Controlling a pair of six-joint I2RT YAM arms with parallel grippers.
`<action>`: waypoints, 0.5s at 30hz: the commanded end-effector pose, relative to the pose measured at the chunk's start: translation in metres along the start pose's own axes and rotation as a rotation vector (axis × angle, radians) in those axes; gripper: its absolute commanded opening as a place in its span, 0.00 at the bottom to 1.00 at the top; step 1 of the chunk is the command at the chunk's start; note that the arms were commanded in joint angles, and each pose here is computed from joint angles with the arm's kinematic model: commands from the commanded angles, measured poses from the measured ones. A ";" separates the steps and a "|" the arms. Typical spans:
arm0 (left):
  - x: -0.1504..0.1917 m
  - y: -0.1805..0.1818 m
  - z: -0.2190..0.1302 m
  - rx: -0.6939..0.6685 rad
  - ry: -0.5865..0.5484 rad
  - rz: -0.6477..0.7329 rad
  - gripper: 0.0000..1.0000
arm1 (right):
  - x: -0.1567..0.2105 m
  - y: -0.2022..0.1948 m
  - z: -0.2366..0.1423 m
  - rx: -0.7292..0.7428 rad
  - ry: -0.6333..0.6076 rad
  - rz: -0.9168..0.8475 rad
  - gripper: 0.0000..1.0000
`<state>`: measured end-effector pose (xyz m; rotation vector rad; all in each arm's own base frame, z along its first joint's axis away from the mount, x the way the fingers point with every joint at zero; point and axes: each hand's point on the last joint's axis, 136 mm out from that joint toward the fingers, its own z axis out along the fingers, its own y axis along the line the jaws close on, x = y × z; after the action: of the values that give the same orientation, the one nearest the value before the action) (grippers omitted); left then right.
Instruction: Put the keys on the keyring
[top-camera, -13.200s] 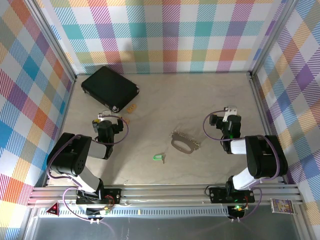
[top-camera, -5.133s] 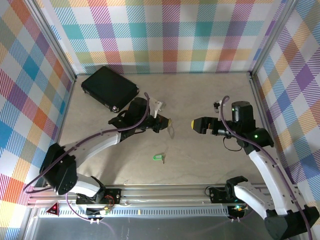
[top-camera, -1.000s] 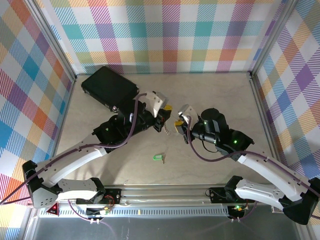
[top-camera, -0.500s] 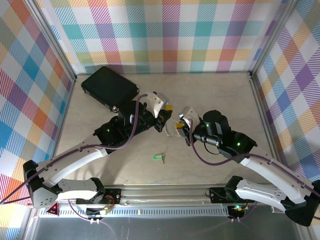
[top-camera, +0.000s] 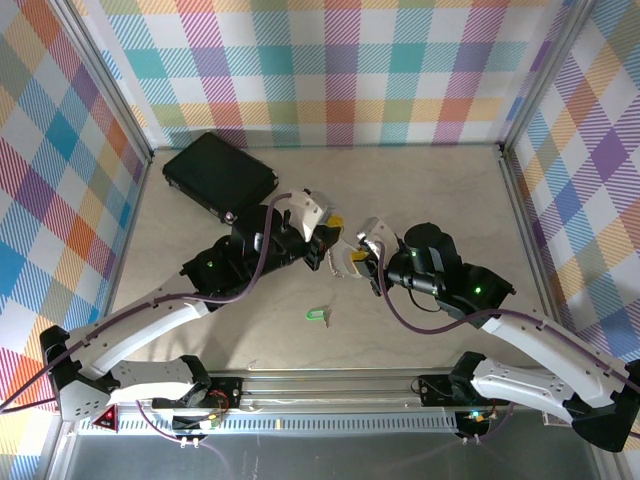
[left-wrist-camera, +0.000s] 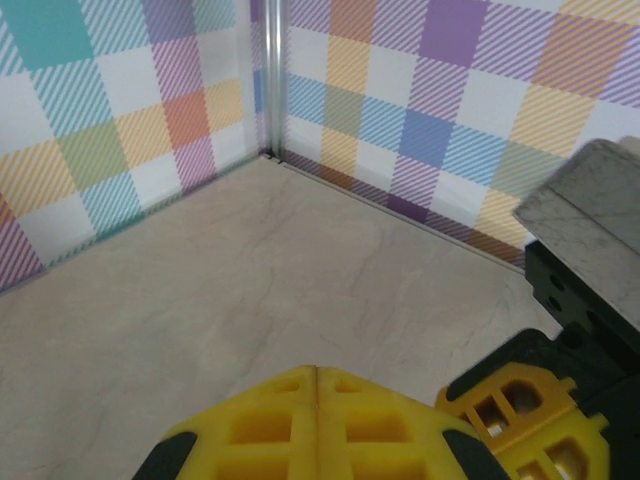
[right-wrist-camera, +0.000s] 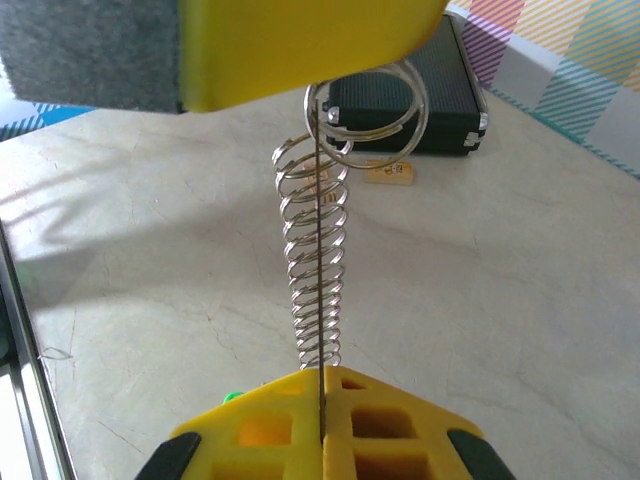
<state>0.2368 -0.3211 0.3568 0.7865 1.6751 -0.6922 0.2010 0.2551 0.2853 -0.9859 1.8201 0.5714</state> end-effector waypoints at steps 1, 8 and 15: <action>0.024 -0.013 -0.009 0.071 0.088 0.000 0.00 | -0.044 -0.006 -0.017 0.037 -0.134 -0.004 0.00; 0.034 -0.017 -0.014 0.092 0.120 -0.004 0.00 | -0.045 -0.008 -0.016 0.045 -0.132 -0.003 0.00; 0.032 -0.011 -0.016 0.057 0.113 0.004 0.07 | -0.044 -0.007 -0.015 0.041 -0.134 -0.011 0.00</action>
<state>0.2198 -0.3147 0.3403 0.8570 1.7263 -0.7202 0.2053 0.2524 0.2965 -0.9586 1.8071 0.5479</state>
